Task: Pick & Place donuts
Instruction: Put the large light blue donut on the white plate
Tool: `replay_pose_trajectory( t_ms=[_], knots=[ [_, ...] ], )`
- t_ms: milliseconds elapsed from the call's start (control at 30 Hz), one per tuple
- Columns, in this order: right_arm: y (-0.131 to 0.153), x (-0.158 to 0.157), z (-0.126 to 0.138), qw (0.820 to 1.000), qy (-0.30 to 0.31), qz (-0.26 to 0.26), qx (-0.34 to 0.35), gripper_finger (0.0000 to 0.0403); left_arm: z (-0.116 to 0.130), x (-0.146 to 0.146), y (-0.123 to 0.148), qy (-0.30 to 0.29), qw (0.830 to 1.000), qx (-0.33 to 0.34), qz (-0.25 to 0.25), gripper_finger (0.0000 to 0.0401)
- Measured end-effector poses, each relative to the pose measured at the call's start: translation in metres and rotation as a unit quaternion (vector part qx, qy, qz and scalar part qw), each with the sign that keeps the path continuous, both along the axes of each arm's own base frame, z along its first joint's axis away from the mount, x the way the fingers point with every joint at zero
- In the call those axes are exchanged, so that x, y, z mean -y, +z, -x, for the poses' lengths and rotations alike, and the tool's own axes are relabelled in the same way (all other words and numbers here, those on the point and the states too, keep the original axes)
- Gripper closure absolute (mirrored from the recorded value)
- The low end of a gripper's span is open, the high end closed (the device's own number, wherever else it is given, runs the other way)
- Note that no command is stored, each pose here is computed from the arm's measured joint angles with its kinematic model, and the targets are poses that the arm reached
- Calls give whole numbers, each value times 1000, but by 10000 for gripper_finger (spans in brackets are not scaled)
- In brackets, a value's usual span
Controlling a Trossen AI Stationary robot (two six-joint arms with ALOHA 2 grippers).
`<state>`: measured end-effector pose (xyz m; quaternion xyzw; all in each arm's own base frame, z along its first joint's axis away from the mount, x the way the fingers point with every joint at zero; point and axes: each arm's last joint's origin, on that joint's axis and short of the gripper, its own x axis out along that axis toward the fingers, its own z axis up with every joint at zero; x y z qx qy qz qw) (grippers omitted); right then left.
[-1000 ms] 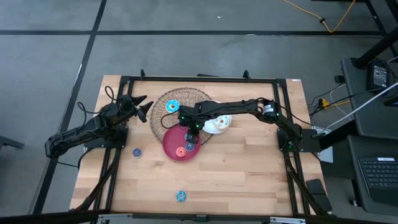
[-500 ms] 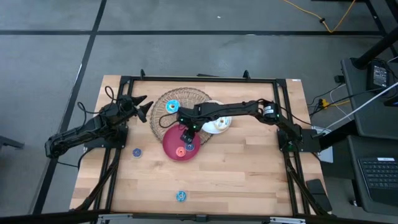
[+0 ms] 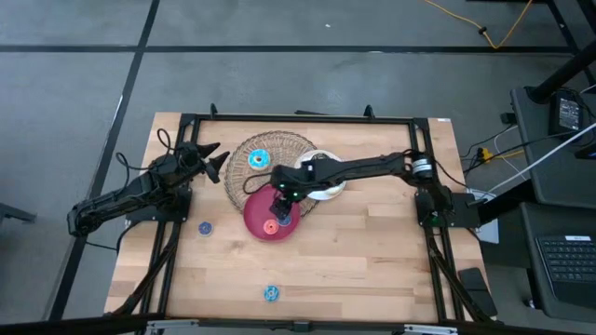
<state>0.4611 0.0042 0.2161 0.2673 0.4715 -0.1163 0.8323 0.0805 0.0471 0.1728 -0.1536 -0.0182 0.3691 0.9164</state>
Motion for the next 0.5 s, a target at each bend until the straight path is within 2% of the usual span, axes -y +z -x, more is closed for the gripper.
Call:
replay_pose_trajectory(
  t_ms=[300, 500],
  knots=[
    [23, -21, 58, 989, 45, 35, 134, 139, 0, 0, 0, 0, 1000, 0, 0, 134],
    [30, -27, 107, 978, 61, 56, 191, 104, 0, 0, 0, 0, 1000, 0, 0, 134]
  ],
)
